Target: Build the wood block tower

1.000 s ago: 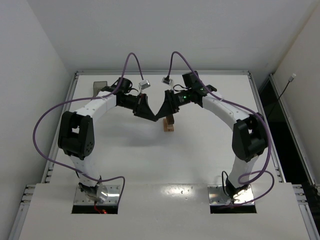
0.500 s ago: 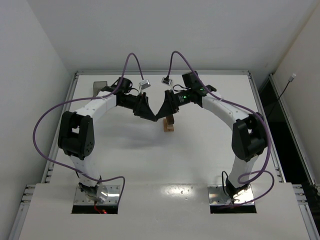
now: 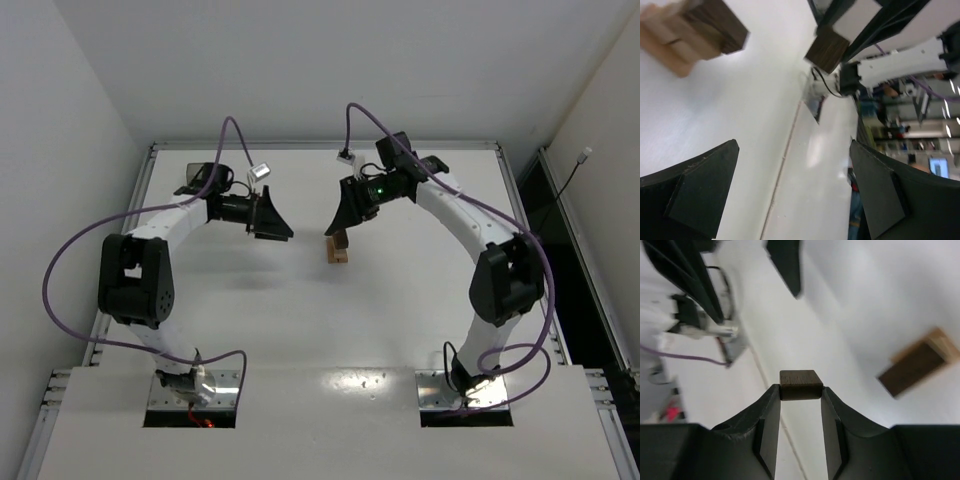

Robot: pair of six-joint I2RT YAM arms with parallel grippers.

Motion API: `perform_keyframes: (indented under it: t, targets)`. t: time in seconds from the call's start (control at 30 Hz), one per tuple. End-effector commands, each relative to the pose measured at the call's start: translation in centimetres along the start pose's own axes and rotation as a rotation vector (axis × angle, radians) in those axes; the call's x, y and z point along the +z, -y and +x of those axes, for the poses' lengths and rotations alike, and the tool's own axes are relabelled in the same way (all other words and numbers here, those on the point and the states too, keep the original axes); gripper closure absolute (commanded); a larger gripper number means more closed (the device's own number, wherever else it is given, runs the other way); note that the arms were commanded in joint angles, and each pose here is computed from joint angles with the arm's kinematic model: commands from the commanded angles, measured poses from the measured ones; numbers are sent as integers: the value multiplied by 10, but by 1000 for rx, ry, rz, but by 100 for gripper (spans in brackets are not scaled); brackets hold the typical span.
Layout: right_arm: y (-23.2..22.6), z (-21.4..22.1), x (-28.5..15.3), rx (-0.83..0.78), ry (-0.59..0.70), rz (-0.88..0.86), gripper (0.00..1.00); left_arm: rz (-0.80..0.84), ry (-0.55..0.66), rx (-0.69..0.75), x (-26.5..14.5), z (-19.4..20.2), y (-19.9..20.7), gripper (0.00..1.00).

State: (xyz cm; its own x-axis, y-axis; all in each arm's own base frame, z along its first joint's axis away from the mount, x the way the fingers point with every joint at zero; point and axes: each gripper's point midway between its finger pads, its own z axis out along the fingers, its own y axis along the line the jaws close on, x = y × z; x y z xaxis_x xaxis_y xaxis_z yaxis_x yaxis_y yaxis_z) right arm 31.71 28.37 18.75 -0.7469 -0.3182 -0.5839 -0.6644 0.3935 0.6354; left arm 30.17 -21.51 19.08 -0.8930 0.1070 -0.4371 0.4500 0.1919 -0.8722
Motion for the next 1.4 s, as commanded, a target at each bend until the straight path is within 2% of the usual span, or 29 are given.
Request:
perform_keyframes:
  t: [0.0,0.23,0.5,0.77,1.37]
  targets:
    - [19,-8,-33,-140,-73,237,100,-105,109,121,-15,-22,3,8]
    - [59,0,-32,-75,-203,350,100,-180,159,118,-17,-25,-6,8]
    - [82,-15,-31,-57,-182,477,100,-209,169,108,-17,-30,-15,8]
    - [81,-27,-24,-46,-146,478,100,-207,174,109,-17,-31,-14,8]
    - [76,-23,1,-64,-186,695,100,-217,178,99,-17,-32,-19,8]
